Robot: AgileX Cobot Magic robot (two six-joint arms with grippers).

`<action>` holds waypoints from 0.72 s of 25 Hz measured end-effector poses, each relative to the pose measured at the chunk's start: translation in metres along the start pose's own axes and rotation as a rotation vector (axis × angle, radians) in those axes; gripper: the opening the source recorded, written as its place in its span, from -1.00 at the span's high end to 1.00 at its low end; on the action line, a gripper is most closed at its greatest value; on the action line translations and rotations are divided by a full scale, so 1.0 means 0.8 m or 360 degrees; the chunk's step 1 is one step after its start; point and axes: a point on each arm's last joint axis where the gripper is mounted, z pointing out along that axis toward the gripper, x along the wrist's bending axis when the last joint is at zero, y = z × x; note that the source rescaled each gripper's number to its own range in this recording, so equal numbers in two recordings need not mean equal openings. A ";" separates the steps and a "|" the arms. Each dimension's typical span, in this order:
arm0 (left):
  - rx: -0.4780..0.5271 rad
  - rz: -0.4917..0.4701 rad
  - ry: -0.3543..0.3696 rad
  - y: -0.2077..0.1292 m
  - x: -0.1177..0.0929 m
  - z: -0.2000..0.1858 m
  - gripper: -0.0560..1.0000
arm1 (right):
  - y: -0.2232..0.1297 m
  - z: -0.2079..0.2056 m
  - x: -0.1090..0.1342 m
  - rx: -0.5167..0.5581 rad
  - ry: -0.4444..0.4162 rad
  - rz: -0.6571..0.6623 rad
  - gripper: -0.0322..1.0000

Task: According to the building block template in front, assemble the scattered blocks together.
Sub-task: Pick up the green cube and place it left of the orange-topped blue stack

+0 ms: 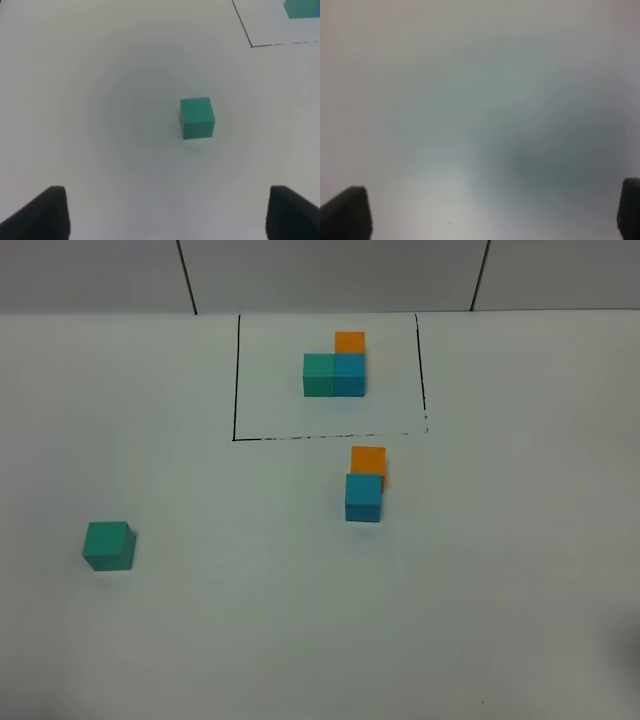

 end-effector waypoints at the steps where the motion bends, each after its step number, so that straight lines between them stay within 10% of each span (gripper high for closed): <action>1: 0.0000 0.0000 0.0000 0.000 0.000 0.000 -0.55 | -0.013 -0.007 -0.003 -0.0047 0.0008 0.0002 -1.00; 18: 0.0000 0.0000 0.0000 0.000 0.000 0.000 -0.55 | -0.108 -0.046 -0.021 -0.0612 0.0163 -0.0089 -0.99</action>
